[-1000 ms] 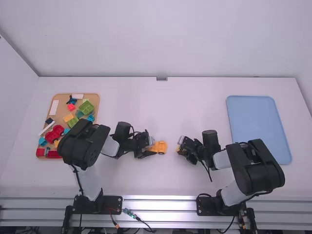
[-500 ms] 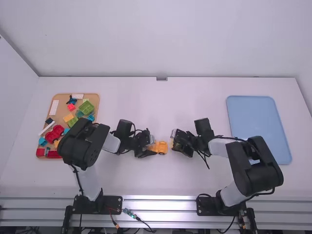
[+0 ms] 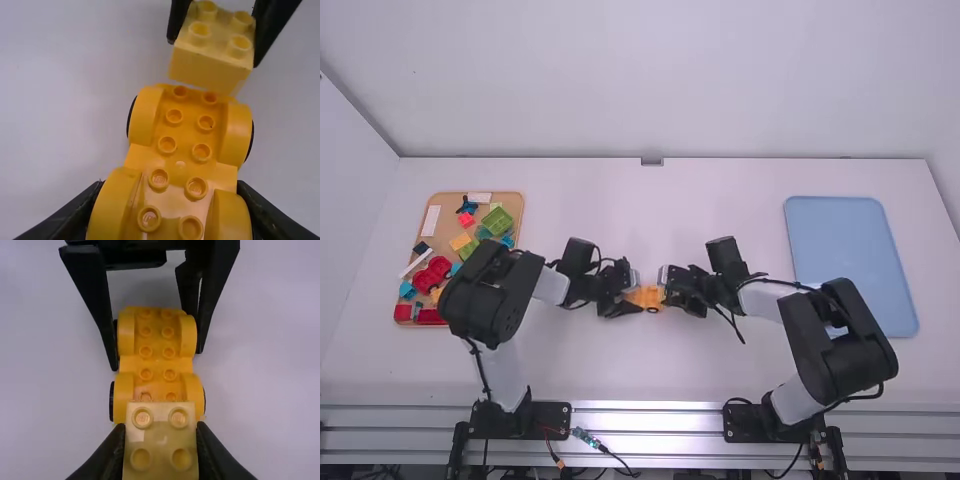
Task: Assemble lego blocks to make yellow taxi
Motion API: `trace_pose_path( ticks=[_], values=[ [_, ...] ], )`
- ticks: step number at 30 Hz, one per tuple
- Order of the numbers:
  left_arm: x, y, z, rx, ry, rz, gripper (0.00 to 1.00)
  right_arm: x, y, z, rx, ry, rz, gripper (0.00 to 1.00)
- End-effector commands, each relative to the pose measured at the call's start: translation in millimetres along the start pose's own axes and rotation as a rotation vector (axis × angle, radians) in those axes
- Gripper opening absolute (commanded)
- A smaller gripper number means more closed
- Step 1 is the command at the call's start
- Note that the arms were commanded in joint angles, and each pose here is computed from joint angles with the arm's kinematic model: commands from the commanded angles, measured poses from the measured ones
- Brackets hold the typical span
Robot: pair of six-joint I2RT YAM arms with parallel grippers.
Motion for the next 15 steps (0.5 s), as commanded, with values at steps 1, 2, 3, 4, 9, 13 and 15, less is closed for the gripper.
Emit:
trace_pose_path(
  ticks=[1, 2, 3, 4, 9, 13, 15],
  values=[
    [3, 16, -8, -0.068, -0.020, 0.041, 0.58, -4, -9, -9, -0.035, 0.014, -0.045, 0.00],
    [3, 16, -8, -0.075, -0.025, 0.032, 0.59, -4, -9, -8, -0.038, 0.011, -0.052, 0.00],
    [3, 17, -9, -0.080, -0.029, 0.023, 0.58, -4, -10, -8, -0.037, 0.006, -0.065, 0.00],
    [3, 18, -11, -0.075, -0.035, 0.018, 0.57, -4, -11, -8, -0.039, 0.005, -0.072, 0.00],
    [3, 23, -15, -0.077, -0.037, 0.019, 0.58, -1, -16, -9, -0.060, 0.008, -0.084, 0.00],
    [3, 23, -15, -0.082, -0.037, 0.023, 0.58, 4, -20, -5, -0.082, -0.008, -0.086, 0.00],
    [3, 22, -14, -0.085, -0.033, 0.026, 0.57, 7, -22, -6, -0.087, -0.007, -0.097, 0.00]
  ],
)
Point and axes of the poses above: each hand's point on the last joint's axis, 136 mm out from that joint toward the fingers, its own x axis out along the fingers, its own z axis along the line the jaws close on, y = z × x, the point moved 10 cm from there along -x, back along the fingers, and after that the axes turned 14 degrees about -x, right-handed, at the moved point
